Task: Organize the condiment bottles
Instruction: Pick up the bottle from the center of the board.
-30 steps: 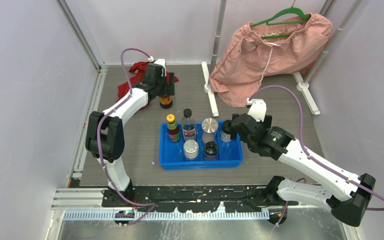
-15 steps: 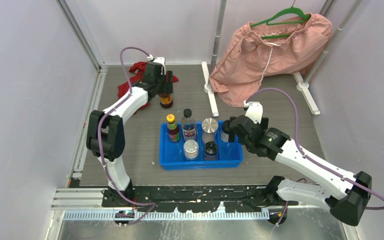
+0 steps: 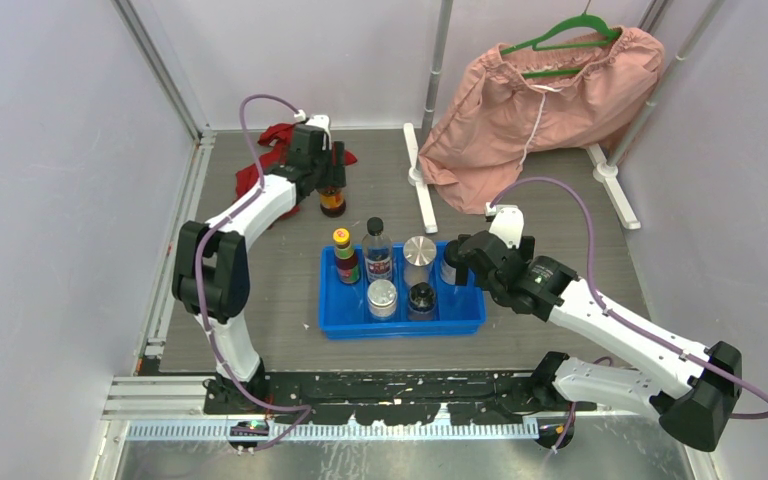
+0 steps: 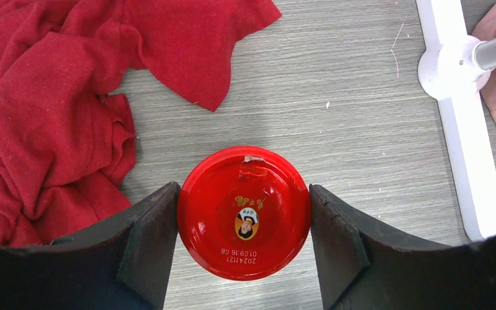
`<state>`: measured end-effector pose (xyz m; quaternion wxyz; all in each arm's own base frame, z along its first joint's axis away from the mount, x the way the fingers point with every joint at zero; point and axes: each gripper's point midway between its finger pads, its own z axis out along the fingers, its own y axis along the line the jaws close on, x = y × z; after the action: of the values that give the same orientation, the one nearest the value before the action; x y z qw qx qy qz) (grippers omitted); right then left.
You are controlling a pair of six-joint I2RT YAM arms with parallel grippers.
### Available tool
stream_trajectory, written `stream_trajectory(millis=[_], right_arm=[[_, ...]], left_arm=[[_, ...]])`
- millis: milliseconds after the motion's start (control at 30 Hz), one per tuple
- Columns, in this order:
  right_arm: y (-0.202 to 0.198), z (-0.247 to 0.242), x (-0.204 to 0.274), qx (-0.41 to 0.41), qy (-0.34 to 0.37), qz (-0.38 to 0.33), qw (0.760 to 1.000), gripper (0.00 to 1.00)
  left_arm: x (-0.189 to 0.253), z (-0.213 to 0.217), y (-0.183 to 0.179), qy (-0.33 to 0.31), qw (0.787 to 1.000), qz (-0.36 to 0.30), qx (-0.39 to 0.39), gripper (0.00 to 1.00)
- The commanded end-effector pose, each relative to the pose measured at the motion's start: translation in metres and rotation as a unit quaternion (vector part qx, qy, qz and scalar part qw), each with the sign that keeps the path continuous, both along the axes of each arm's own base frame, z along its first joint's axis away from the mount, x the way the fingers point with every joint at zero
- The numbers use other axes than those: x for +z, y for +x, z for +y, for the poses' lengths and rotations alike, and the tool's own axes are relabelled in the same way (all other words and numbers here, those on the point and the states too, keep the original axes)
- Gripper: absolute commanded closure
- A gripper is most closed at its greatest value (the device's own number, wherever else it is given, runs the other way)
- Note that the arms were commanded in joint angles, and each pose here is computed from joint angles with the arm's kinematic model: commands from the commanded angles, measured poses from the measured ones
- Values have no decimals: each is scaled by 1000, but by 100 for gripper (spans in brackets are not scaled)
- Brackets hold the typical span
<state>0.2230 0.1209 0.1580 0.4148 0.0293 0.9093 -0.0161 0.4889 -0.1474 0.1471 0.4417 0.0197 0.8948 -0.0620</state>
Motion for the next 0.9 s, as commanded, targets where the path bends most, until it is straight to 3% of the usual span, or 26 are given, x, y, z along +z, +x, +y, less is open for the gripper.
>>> stream_trajectory(millis=[0, 867], right_arm=[[4, 2, 8, -4, 17, -16, 1000, 2], [-9, 2, 19, -2, 72, -23, 997, 4]], left_arm=[[17, 14, -3, 7, 999, -26, 28, 33], [27, 55, -92, 9, 996, 15, 93, 33]])
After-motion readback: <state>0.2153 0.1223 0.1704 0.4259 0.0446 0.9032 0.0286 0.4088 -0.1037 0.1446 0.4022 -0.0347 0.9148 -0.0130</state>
